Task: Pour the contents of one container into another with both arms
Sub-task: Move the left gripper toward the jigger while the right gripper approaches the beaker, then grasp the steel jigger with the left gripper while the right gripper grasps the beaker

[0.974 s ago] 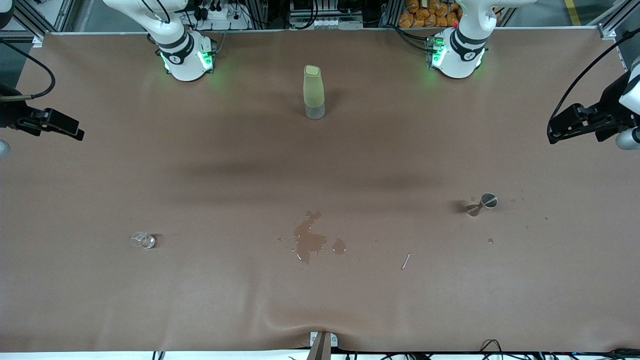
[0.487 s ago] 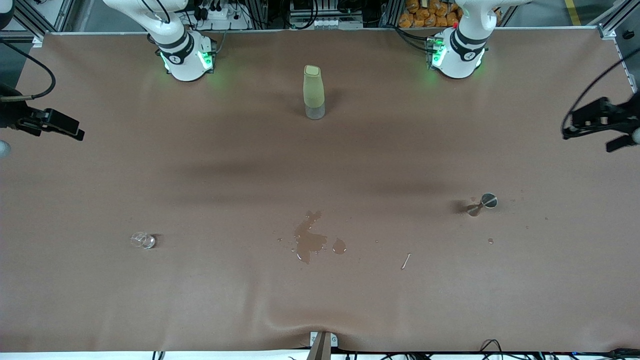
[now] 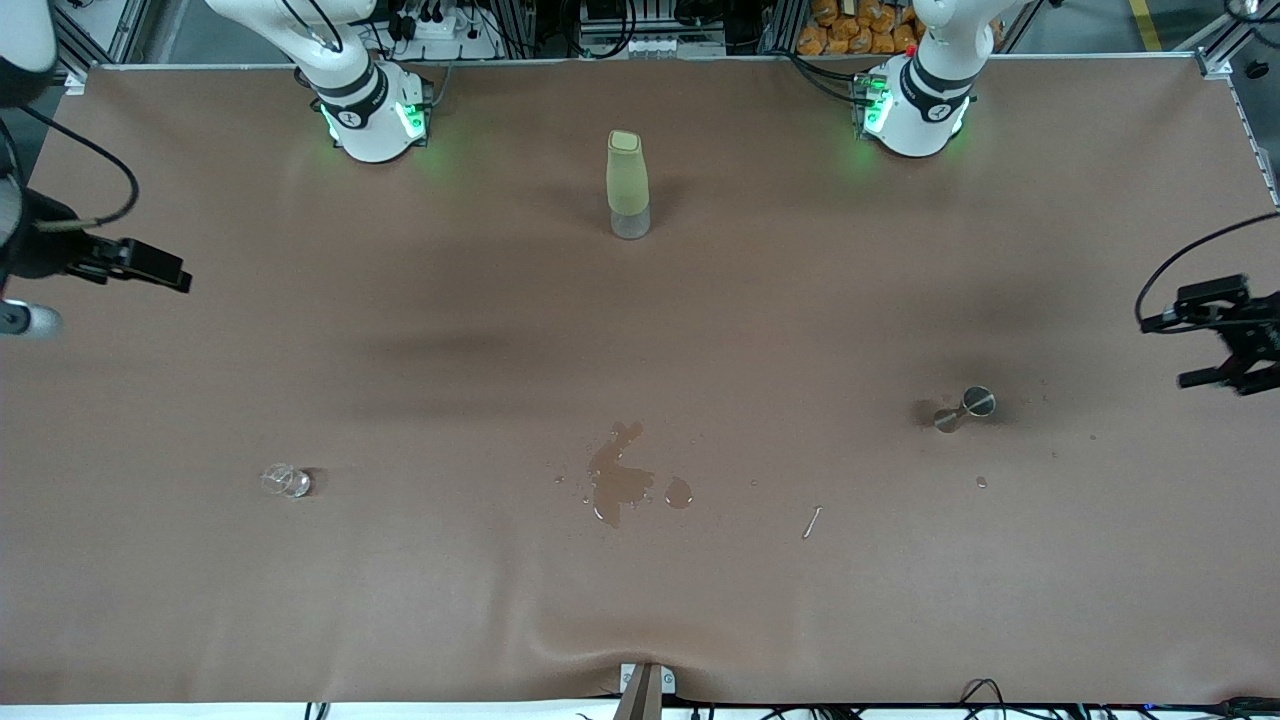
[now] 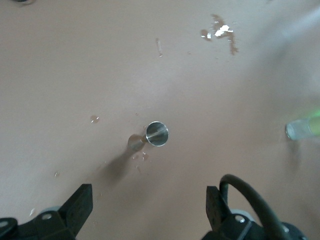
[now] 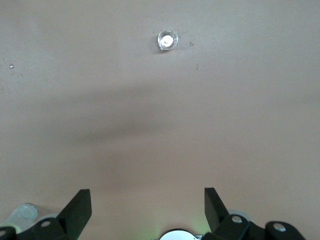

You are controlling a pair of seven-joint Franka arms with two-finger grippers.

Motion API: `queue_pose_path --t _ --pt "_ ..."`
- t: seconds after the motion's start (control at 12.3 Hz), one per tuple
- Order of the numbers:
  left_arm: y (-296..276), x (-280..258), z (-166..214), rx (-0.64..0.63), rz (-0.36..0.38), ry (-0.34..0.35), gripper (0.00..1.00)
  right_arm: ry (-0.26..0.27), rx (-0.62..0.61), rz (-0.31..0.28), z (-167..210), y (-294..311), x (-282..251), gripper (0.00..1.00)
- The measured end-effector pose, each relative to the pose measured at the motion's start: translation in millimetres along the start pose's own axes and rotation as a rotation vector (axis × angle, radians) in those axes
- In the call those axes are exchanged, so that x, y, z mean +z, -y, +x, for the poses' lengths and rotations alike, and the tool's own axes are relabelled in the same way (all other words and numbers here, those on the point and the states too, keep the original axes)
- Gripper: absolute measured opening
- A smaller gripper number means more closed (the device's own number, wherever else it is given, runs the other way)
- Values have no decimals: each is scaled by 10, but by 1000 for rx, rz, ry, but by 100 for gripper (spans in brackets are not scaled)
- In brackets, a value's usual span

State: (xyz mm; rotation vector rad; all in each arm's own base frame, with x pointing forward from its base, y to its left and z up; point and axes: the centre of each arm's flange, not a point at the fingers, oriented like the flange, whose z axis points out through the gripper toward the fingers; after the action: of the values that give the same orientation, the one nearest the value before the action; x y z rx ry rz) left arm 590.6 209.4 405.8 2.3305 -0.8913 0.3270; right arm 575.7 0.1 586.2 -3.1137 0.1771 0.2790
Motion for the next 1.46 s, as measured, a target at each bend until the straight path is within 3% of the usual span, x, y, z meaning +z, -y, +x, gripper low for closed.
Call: queue_pose_path --t 0.16,0.41,0.65,0.89,1.3,1.38,1.46 --pt "352 349 -466 145 -79 -120 100 15 -27 -6 115 161 165 100" --pt "792 1026 -1013 348 -145 -285 100 -3 -103 -10 346 459 430 100" --pt "1014 1611 -1335 470 -180 -386 100 1 -239 -6 697 394 852 100" --pt "1037 1977 -1374 601 -205 -437 100 9 -397 15 960 -90 1150 100" --pt "1046 2526 -1437 769 -214 -541 92 -26 -682 197 1289 -1398 1889 100" --pt "1039 2585 -1426 788 -216 -552 82 -35 -732 223 1303 -1603 2013 100" --pt "1031 2617 -1404 803 -218 -559 78 -60 -799 245 1321 -1772 2114 100"
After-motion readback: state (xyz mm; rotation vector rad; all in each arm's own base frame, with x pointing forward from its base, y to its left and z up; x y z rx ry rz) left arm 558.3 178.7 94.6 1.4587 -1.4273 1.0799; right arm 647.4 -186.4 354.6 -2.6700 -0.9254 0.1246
